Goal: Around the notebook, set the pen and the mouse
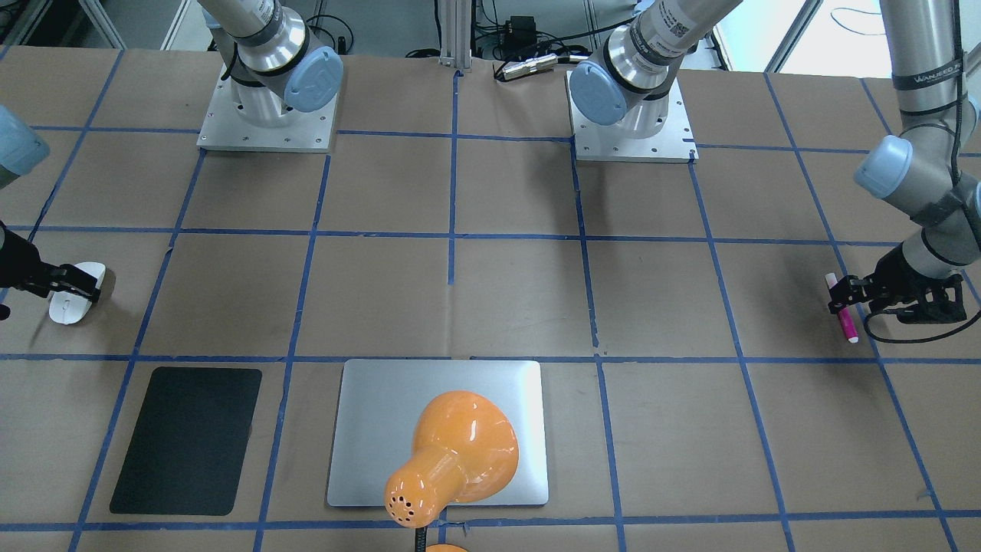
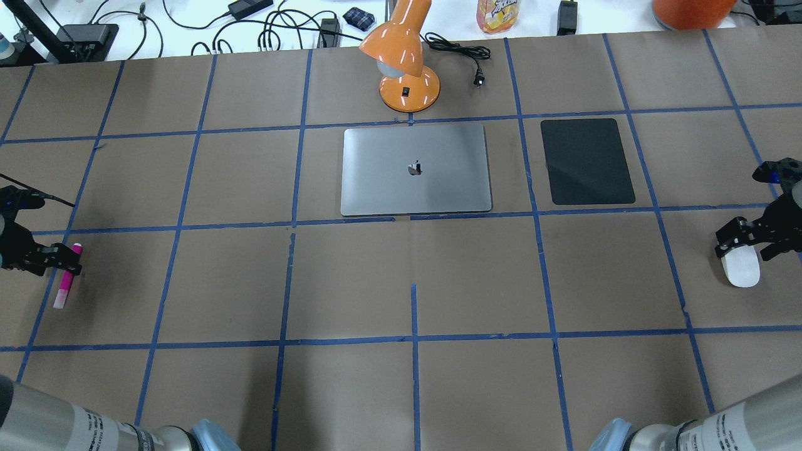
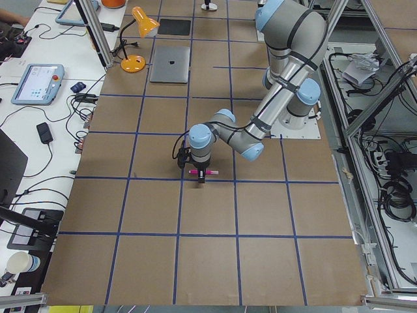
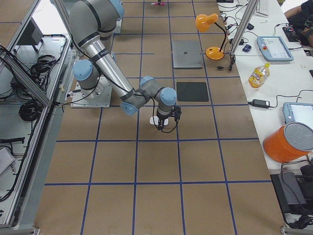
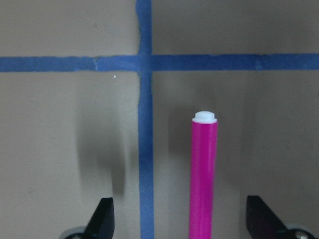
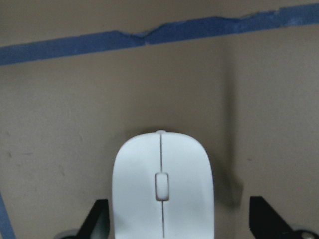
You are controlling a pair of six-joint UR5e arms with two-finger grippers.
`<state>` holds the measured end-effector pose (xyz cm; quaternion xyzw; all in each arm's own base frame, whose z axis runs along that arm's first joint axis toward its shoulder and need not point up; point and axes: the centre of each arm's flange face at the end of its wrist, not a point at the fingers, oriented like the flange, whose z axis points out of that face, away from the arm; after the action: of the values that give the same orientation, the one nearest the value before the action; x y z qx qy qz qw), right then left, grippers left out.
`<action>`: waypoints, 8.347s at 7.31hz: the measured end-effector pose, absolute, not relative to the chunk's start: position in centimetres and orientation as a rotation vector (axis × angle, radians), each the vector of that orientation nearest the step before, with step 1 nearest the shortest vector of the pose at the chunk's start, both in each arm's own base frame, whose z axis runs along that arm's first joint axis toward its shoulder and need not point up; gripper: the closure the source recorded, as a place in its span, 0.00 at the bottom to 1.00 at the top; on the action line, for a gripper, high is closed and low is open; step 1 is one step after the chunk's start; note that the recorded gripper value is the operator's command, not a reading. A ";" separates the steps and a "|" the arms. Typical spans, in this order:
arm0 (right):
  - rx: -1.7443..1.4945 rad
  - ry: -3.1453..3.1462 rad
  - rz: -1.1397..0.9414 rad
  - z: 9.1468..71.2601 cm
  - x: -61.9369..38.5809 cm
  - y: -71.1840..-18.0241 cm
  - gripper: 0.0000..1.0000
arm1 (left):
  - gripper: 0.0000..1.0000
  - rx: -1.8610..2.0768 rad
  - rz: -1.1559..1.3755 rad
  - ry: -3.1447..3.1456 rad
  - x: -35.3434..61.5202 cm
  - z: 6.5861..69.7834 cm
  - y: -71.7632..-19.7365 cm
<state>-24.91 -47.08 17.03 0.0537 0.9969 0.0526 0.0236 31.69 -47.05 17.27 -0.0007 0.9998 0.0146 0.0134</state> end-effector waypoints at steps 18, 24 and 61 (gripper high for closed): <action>0.125 3.085 0.008 18.5 0.0 -68.4 0.38 | 1.00 -1.104 0.167 2.930 -14.3 29.8 -48.4; 0.113 3.095 0.004 18.6 -0.5 -68.5 0.00 | 1.00 -1.935 0.088 2.500 -31.3 20.4 -47.6; 0.015 3.178 -0.118 49.8 15.8 -52.2 0.00 | 0.00 -0.069 -0.013 3.118 -14.1 48.3 -50.2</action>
<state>15.83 -52.21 49.79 0.0047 0.9991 -0.0370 -0.0191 -14.09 -50.19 48.34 -0.0221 0.9997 -0.0042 0.0115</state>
